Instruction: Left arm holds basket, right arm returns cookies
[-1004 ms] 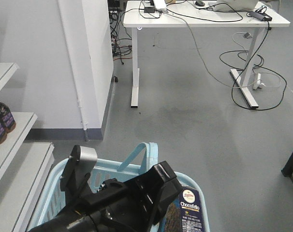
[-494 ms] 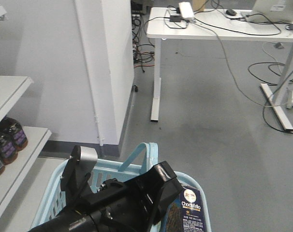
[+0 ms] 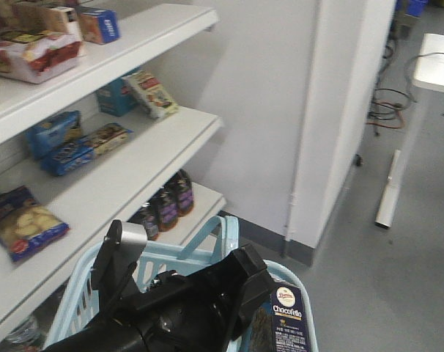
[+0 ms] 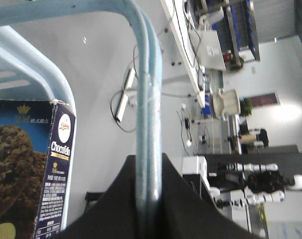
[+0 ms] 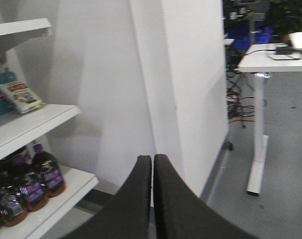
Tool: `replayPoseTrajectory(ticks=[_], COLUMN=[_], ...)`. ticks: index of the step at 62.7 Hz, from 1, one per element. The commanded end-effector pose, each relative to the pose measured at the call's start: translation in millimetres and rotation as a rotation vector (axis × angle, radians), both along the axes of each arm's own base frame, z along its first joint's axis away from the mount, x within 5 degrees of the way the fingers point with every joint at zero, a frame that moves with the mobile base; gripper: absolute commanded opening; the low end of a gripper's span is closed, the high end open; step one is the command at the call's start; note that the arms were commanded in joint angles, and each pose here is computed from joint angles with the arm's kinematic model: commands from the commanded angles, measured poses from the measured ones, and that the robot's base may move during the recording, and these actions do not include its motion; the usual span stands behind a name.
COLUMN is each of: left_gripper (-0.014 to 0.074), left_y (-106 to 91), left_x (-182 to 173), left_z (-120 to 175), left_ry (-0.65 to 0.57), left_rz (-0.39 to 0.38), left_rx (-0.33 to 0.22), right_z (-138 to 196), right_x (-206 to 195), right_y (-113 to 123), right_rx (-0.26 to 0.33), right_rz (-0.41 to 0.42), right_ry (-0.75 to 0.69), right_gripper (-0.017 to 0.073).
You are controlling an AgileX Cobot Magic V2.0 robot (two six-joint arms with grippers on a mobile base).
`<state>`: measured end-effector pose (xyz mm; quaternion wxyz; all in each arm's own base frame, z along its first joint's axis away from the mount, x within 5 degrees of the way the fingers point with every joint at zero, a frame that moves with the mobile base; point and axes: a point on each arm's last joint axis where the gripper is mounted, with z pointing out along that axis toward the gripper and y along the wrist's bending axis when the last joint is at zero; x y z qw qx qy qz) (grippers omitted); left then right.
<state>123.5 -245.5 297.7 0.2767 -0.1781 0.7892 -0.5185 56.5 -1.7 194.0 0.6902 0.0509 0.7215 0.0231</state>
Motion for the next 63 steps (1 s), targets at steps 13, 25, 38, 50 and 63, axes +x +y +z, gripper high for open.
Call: replayPoseTrajectory(ticks=[13,25,38,50,63], left_gripper=[-0.0006,-0.0006,-0.0006,-0.0006,-0.0006], left_y=[3.2,3.2,3.3,3.3,3.4], left_x=[1.4,1.4,1.5,1.5,1.6], left_z=[19.6,19.6,19.6,19.6,19.6], left_ry=[-0.072,-0.072,-0.073,-0.073,-0.073], left_rz=[0.015,0.015,0.017,0.017,0.018], left_rx=[-0.042,-0.042,-0.043,-0.043,-0.043], right_z=[6.2,6.2,6.2,6.2,6.2], right_x=[-1.0,-1.0,-1.0,-1.0,-1.0], right_y=[-0.9,-0.9,-0.9,-0.9,-0.9], right_rx=[-0.005,-0.005,-0.005,-0.005,-0.005], right_rz=[-0.011,-0.011,-0.011,-0.011,-0.011], right_ry=[-0.085,-0.085,-0.085,-0.085,-0.085], right_gripper=[-0.0009,-0.0009,-0.0009,-0.0009,-0.0009])
